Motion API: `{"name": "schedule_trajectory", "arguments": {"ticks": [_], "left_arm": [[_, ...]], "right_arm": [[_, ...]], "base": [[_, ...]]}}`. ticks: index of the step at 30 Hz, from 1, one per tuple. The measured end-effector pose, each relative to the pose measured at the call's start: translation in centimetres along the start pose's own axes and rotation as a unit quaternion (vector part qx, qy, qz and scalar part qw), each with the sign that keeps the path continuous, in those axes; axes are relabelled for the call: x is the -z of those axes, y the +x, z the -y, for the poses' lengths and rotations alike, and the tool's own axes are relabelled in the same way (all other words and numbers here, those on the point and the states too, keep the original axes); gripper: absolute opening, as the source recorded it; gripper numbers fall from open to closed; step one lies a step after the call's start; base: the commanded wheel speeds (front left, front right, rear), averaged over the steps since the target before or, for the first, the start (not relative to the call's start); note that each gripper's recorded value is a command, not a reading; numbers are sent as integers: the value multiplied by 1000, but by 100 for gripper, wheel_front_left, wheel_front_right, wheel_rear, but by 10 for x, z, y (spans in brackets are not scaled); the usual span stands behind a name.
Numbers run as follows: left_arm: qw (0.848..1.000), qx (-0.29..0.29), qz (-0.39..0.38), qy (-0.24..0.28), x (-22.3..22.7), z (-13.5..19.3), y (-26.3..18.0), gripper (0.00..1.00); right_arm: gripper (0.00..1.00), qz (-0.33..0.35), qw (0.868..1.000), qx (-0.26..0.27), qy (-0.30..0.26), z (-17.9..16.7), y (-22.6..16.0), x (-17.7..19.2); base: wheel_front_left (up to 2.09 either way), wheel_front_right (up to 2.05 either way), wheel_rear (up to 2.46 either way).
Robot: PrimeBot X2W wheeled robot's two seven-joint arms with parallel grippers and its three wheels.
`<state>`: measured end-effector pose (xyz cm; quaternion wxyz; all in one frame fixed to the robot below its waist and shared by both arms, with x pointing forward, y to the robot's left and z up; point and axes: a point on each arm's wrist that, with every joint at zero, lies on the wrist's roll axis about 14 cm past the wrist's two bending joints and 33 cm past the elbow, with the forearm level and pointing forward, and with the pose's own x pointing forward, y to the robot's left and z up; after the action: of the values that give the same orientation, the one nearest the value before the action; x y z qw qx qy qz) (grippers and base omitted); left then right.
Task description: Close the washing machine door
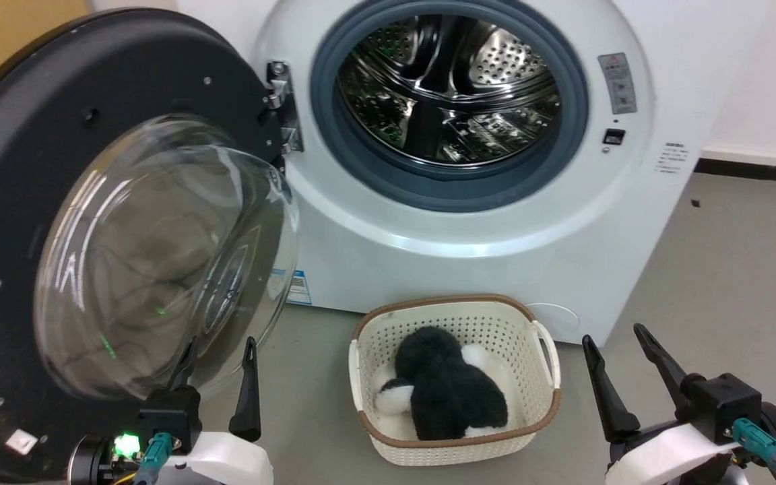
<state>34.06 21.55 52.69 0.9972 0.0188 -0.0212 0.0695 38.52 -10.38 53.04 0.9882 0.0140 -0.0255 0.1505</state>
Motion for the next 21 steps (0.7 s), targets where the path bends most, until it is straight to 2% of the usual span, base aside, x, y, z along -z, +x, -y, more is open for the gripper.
{"name": "schedule_trajectory", "arguments": {"ticks": [21], "left_arm": [[997,-70,12,-4,0,-41,-28,100]], "right_arm": [[100,2,997,-77,24,-49,19,7]], "base": [[0,0,0]]}}
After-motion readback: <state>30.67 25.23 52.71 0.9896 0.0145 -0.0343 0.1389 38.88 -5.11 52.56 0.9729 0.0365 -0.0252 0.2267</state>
